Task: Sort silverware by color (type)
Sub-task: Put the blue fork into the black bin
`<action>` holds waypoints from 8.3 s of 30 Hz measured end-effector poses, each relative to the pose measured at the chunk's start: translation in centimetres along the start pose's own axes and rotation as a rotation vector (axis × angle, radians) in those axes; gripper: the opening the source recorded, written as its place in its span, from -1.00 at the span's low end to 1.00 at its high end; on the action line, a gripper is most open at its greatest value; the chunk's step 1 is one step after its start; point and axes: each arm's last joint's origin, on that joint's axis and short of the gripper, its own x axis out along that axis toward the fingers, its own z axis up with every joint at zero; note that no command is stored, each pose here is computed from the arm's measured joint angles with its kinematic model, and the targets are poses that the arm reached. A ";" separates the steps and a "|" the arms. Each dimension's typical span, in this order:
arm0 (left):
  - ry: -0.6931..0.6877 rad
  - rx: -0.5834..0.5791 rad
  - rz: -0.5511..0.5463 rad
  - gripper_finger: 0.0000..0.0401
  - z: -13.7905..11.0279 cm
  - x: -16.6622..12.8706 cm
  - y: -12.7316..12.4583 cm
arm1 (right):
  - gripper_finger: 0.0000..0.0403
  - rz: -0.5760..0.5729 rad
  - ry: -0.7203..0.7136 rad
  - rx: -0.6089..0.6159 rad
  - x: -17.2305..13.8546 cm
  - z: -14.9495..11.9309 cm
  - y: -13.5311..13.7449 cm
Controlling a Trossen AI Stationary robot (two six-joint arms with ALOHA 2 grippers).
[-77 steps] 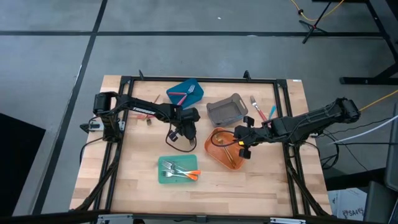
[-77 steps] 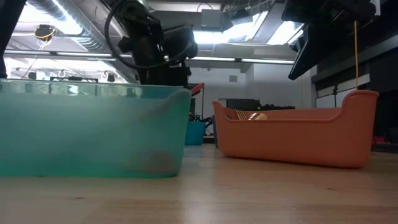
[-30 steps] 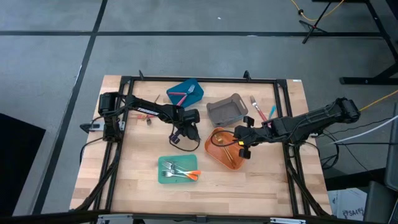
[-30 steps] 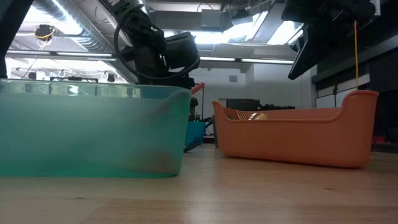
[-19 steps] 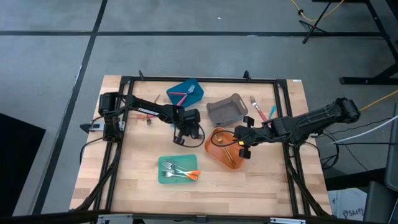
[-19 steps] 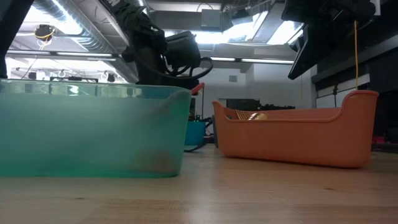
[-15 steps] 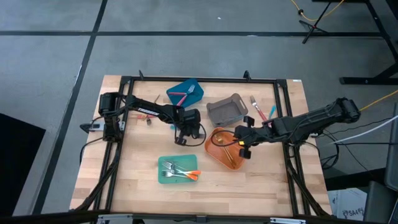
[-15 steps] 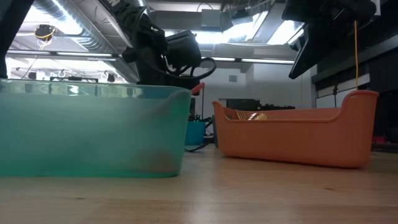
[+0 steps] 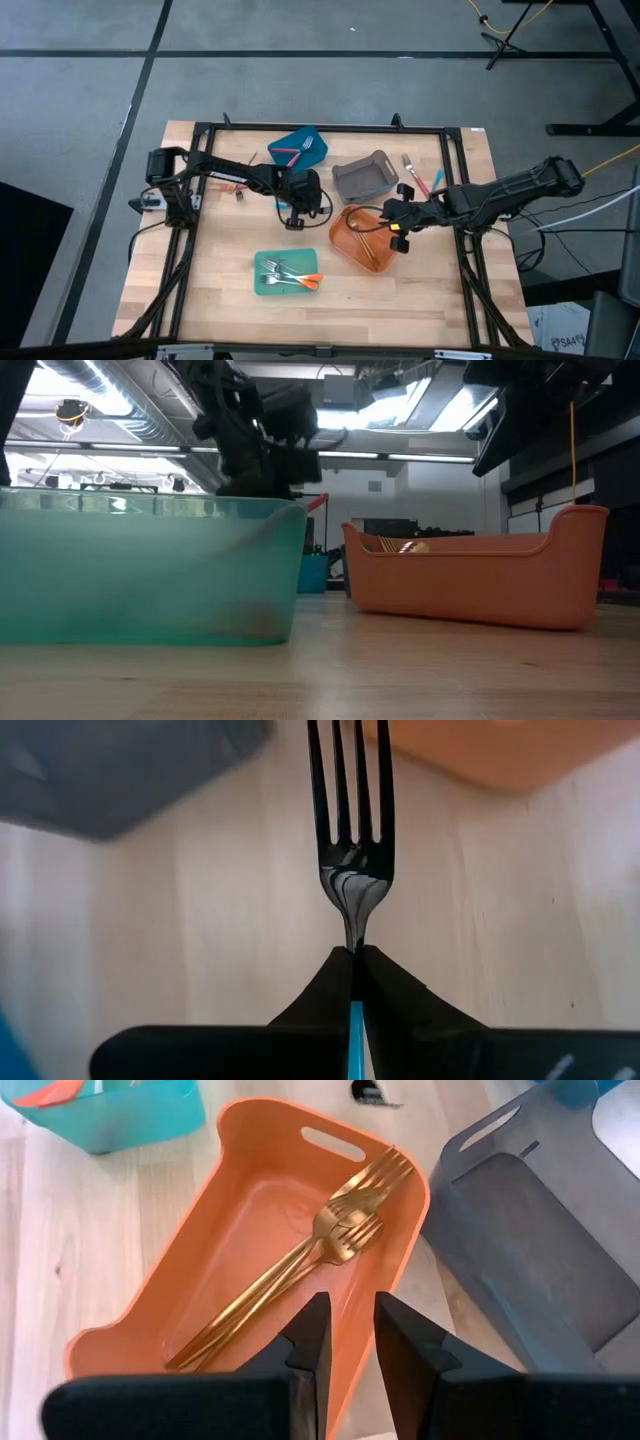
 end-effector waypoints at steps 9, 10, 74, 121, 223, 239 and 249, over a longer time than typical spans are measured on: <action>-0.182 -0.075 0.092 -0.98 1.7 -4.0 0.4 | -0.66 -0.070 -0.032 0.002 -0.7 -0.1 -0.4; -0.204 -0.097 0.105 -0.97 1.9 -4.3 0.5 | -0.66 -0.092 -0.042 0.004 -0.7 0.0 -0.5; -1.178 -0.318 0.127 -0.96 8.9 -11.2 -0.4 | -0.66 -0.399 -0.802 0.281 0.2 7.4 0.9; -1.167 -0.345 0.178 -0.83 8.8 -11.1 -0.2 | -0.99 -0.349 -0.834 0.287 0.5 8.5 -1.7; -0.607 -0.334 0.171 -0.68 5.0 -9.5 -0.7 | -0.88 -0.093 0.214 -0.280 12.2 0.9 -14.5; -0.607 -0.334 0.171 -0.68 5.0 -9.5 -0.7 | -0.66 -0.095 0.215 -0.281 12.2 0.9 -14.5; -0.607 -0.334 0.171 -0.68 5.0 -9.5 -0.7 | -0.67 -0.096 0.214 -0.281 12.1 0.9 -14.5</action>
